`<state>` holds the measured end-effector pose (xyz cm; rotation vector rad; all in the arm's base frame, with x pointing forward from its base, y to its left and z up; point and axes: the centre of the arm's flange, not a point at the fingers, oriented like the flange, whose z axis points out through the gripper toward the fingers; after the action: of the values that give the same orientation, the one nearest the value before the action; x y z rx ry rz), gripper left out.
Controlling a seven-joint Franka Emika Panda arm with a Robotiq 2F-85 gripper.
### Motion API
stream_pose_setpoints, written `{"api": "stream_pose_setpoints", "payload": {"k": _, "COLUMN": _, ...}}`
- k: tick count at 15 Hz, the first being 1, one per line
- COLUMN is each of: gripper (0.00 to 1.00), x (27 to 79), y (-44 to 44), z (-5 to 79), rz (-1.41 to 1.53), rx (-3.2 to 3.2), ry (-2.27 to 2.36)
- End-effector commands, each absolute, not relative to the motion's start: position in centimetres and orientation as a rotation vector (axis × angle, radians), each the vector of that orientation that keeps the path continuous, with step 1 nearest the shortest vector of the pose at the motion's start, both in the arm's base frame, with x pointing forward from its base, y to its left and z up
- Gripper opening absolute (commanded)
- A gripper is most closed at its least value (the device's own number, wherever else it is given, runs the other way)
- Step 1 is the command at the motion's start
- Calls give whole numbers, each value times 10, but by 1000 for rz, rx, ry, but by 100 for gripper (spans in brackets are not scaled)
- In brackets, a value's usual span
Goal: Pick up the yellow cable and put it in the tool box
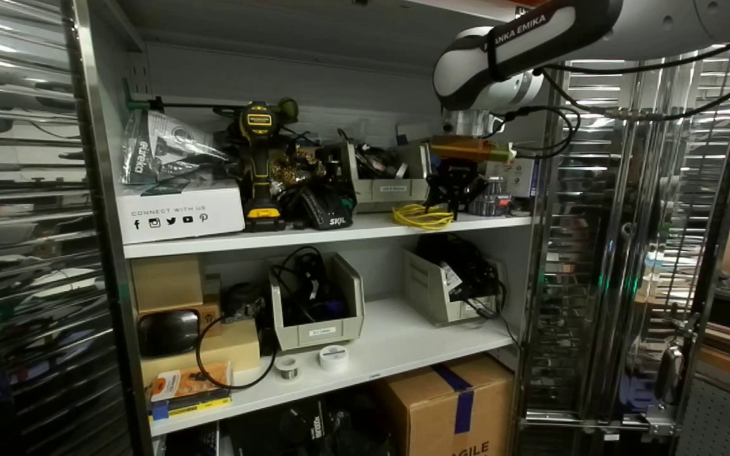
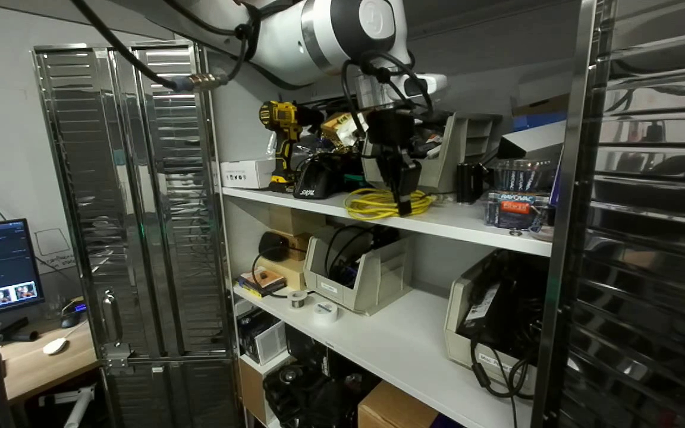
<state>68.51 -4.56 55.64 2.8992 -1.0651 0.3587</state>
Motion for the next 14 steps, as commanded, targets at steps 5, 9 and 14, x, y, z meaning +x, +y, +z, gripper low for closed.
{"api": "stream_pose_setpoints", "payload": {"k": 5, "gripper": 5, "x": 593, "y": -33, "z": 577, "rz": 870, "rx": 2857, "ry": -1043}}
{"api": "stream_pose_setpoints", "payload": {"k": 9, "gripper": 5, "x": 549, "y": -23, "z": 580, "rz": 805, "rx": 2954, "ry": -899}}
{"api": "stream_pose_setpoints", "payload": {"k": 14, "gripper": 5, "x": 495, "y": -9, "z": 579, "rz": 969, "rx": 2908, "ry": -915}}
